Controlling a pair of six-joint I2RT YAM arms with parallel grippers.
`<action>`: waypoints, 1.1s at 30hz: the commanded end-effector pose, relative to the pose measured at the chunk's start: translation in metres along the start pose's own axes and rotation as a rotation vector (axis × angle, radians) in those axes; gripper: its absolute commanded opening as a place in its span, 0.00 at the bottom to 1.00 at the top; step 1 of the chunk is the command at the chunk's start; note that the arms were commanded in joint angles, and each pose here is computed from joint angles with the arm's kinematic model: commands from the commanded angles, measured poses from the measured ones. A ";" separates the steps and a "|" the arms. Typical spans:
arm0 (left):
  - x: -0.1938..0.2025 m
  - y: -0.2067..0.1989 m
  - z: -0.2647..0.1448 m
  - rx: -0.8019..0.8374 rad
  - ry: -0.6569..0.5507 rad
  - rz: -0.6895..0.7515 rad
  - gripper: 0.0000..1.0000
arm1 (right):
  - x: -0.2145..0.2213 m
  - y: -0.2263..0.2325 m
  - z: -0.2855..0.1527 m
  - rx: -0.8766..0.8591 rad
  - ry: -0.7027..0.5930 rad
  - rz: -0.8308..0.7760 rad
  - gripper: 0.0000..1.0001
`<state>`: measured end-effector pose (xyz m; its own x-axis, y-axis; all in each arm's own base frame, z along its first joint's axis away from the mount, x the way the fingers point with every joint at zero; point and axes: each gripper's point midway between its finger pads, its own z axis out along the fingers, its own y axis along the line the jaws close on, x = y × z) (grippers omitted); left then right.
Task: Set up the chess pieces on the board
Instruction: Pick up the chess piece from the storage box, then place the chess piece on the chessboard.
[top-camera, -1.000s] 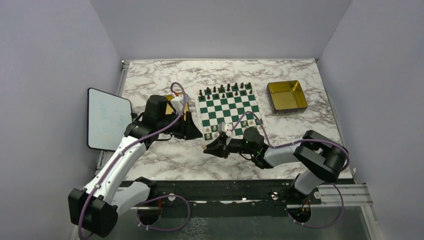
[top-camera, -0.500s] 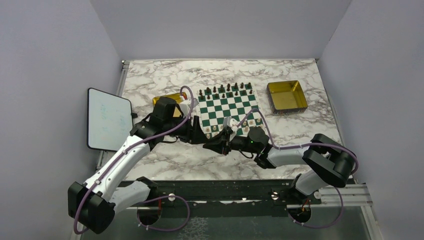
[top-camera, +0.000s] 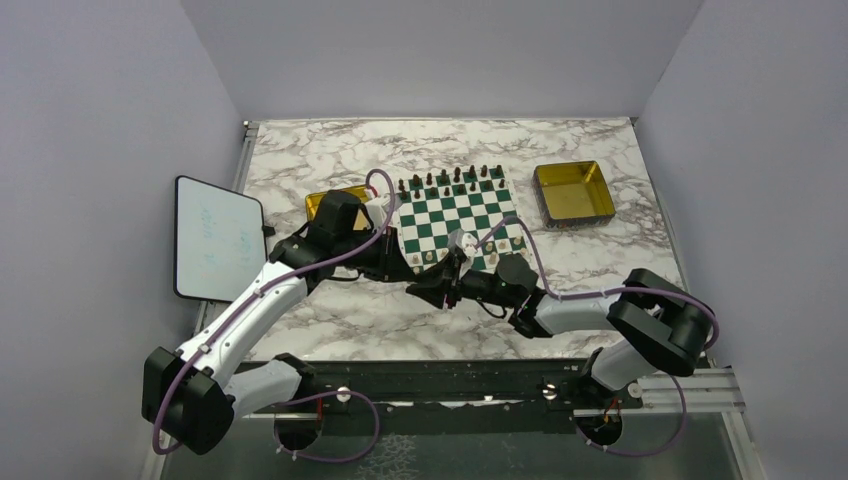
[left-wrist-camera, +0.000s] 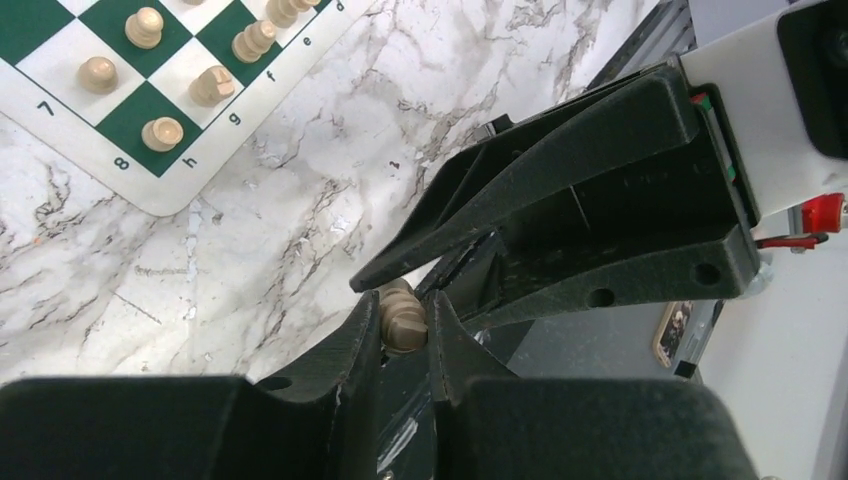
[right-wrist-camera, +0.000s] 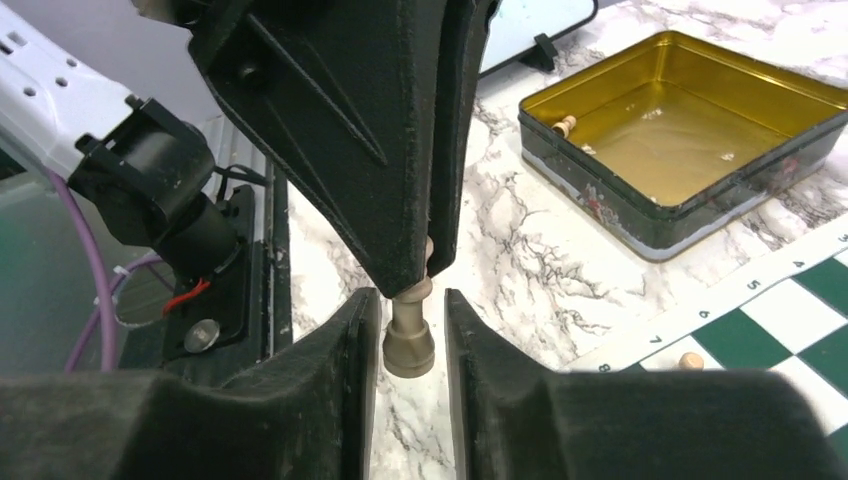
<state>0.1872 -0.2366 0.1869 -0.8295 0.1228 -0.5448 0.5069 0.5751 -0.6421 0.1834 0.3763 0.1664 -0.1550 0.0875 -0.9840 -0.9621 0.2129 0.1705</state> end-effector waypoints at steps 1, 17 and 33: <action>-0.026 -0.009 -0.004 -0.017 -0.068 0.052 0.08 | -0.011 -0.012 0.000 0.112 -0.014 0.102 0.43; -0.092 0.017 0.026 -0.249 -0.120 0.127 0.07 | -0.043 -0.021 -0.076 0.462 0.150 0.269 1.00; -0.108 -0.007 0.150 -0.378 -0.032 0.311 0.07 | -0.152 0.005 -0.184 0.588 -0.164 0.195 1.00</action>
<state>0.2976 -0.3530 0.1735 -0.6778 0.2947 -0.6736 0.5958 0.7570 -0.2684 0.1597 0.2059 0.3052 -0.2450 0.3176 -0.9160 -0.6828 0.6142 0.3956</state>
